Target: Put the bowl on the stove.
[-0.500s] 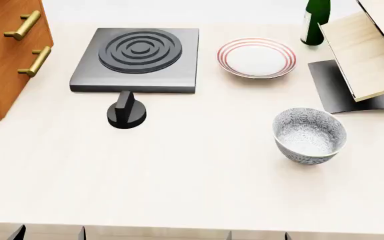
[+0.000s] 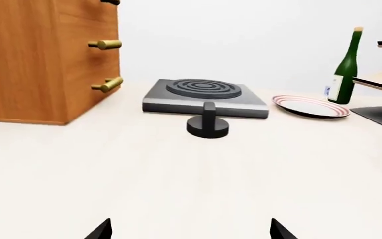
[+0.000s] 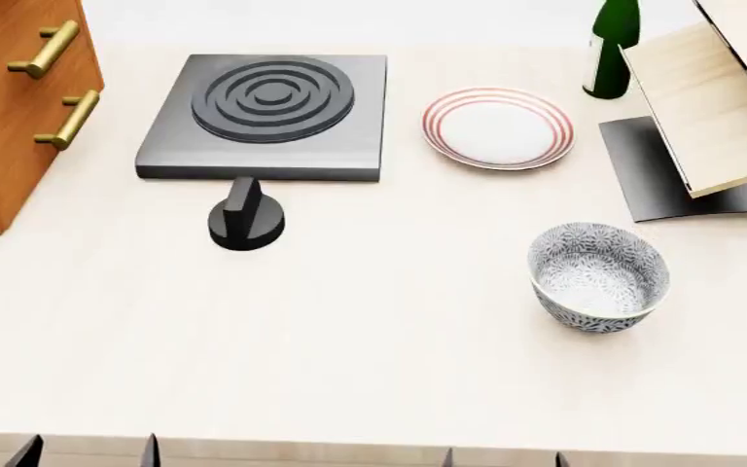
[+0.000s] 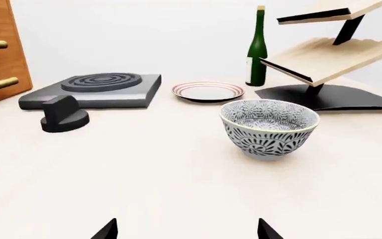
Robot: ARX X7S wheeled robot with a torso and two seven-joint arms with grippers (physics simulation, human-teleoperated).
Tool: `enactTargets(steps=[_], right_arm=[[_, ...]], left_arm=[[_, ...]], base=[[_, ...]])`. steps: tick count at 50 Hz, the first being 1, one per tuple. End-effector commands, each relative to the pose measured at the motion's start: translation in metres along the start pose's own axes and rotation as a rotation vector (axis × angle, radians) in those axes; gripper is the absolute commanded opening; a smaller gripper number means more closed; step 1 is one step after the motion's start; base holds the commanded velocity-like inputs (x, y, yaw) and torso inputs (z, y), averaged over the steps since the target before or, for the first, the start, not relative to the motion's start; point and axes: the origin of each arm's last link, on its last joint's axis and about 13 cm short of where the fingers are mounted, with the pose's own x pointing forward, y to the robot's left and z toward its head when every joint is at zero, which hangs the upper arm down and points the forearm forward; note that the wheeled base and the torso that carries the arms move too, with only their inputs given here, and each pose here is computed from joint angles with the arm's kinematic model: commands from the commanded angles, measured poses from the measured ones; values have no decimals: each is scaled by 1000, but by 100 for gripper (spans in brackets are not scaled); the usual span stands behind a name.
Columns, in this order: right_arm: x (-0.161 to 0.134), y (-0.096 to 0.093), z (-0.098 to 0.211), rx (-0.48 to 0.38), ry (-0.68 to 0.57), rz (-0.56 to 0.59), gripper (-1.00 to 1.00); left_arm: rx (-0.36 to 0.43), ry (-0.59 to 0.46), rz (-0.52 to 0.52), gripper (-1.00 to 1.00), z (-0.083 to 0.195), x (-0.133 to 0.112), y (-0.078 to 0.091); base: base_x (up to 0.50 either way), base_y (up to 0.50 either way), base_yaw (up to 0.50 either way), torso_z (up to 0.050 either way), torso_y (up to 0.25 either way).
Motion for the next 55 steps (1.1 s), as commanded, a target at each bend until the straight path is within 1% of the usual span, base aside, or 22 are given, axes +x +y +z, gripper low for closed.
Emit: enactTargets(steps=[1,14,15,18,19,21,23,24,25,26,27,29,32,34,36,42,43,45,47,48,49,55], right_arm=[[0,1,-5,6,8,7,100],[0,2,-4,-3,10,10,100],[1,1,-2,20,12,4,100],[4,-4,6,61,19,-23,100],[6,-10,14,3,-14,-15,100],[9,-18,30,35,-25,-21,100],[12,-40,74,32,-115,-18,100],[10,-49,89,18,-152,-11,100],[9,-53,96,15,-157,-13,100],[6,-60,106,23,-172,-26,100],[2,-67,115,29,-194,-38,100],[-18,-95,147,18,-239,-87,100],[-42,-121,170,-2,-271,-153,100],[-54,-132,178,-8,-275,-196,100],[-68,-146,187,-2,-266,-204,100],[-96,-171,205,28,-243,-217,100],[-100,-173,207,24,-237,-223,100],[-109,-177,211,22,-234,-222,100],[-118,-181,215,22,-243,-225,100],[-123,-184,217,17,-247,-240,100],[-126,-186,218,15,-254,-240,100],[-144,-195,223,25,-268,-265,100]], left_arm=[[12,10,-13,100,-4,-1,-1],[15,13,-18,100,-3,-1,-1],[29,2,-20,100,-2,-1,-1],[5,-25,2,100,4,-2,1],[-5,-35,26,100,9,0,5],[2,-76,71,100,16,5,12],[-7,-183,138,100,40,14,26],[77,-258,149,100,49,14,29],[108,-296,150,100,53,14,30],[108,-330,142,100,59,13,30],[72,-332,148,100,65,11,30],[4,-433,141,100,92,8,31],[-126,-557,118,100,125,4,33],[-172,-611,86,100,139,0,36],[-179,-675,67,100,156,-3,39],[-238,-799,14,100,189,-16,41],[-282,-812,14,100,195,-19,40],[-266,-836,-5,100,200,-22,40],[-288,-835,-5,100,202,-23,40],[-341,-819,10,100,204,-23,40],[-354,-824,11,100,205,-24,41],[-324,-833,4,100,204,-23,41]], base=[[0,0,0,0,0],[0,0,0,0,0],[0,0,0,0,0],[0,0,0,0,0],[0,0,0,0,0],[0,0,0,0,0],[0,0,0,0,0],[0,0,0,0,0],[0,0,0,0,0],[0,0,0,0,0],[0,0,0,0,0],[0,0,0,0,0],[0,0,0,0,0],[0,0,0,0,0],[0,0,0,0,0],[0,0,0,0,0],[0,0,0,0,0],[0,0,0,0,0],[0,0,0,0,0],[0,0,0,0,0],[0,0,0,0,0],[0,0,0,0,0]])
